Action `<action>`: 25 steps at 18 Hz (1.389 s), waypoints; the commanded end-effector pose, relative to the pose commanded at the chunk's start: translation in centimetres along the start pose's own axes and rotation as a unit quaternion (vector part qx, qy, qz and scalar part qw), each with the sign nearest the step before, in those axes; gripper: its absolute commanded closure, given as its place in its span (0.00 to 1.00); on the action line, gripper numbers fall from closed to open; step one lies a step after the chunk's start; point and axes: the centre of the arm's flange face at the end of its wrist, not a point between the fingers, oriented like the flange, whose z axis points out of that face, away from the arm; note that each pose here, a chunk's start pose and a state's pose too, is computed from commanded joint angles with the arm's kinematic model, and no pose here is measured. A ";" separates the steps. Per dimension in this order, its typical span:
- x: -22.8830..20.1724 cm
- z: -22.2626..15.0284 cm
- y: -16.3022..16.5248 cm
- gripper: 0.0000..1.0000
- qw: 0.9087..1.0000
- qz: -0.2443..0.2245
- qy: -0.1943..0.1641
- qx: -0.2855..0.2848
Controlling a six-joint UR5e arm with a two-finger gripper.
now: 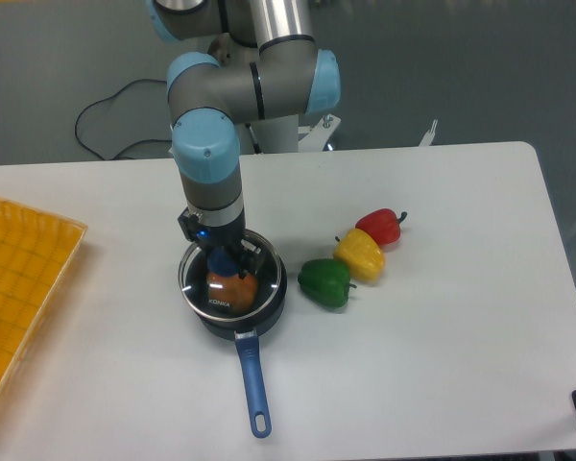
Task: Close the pot lid
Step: 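Press the glass lid down onto the saucepan rim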
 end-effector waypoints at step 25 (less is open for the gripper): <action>-0.5 0.8 0.1 0.44 1.000 -0.002 0.001 -0.005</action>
